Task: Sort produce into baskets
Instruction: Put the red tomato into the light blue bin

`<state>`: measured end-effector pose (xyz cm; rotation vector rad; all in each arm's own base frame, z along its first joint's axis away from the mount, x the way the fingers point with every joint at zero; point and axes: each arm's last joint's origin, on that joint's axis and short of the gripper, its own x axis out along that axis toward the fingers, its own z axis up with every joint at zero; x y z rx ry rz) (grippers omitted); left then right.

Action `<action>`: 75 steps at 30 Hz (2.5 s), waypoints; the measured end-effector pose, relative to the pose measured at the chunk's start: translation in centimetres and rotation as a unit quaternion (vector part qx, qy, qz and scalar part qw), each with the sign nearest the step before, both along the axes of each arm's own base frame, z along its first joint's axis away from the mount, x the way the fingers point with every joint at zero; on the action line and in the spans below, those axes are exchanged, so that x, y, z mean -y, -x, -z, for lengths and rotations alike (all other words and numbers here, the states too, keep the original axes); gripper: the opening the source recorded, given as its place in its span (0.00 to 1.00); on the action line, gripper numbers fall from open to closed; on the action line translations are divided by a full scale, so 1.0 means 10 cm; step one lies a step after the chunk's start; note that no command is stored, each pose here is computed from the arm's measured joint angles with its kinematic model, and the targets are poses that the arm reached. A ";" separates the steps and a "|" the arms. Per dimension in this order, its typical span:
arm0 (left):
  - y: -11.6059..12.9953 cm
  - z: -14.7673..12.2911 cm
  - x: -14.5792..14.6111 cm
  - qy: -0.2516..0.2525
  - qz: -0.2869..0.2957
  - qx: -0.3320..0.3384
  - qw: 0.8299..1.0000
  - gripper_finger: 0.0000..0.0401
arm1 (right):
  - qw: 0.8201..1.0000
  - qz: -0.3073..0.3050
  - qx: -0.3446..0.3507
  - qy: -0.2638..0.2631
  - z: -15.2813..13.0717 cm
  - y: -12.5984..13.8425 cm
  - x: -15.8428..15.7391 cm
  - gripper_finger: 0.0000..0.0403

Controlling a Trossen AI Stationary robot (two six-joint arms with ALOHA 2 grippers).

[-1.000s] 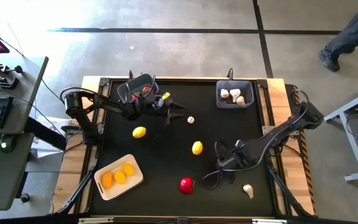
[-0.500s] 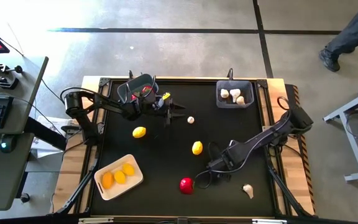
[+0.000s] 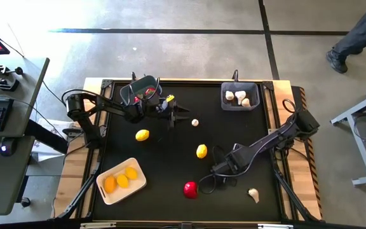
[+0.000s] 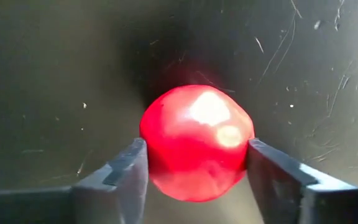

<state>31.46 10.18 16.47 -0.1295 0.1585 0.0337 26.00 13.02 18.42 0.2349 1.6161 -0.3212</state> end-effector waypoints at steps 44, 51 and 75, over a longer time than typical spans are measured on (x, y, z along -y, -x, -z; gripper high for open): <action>1.42 -0.59 -0.14 -0.145 -0.164 0.047 0.975 0.12 | 0.828 0.028 0.551 0.098 -0.77 -1.01 2.10 0.40; 1.41 -0.65 -0.13 -0.189 -0.211 0.060 0.957 0.28 | 0.696 0.101 0.702 0.111 -1.06 -1.09 2.40 0.40; 0.71 -1.31 0.16 -0.312 -0.278 0.149 0.896 0.69 | 0.543 0.117 0.822 0.126 -1.42 -1.04 2.40 0.40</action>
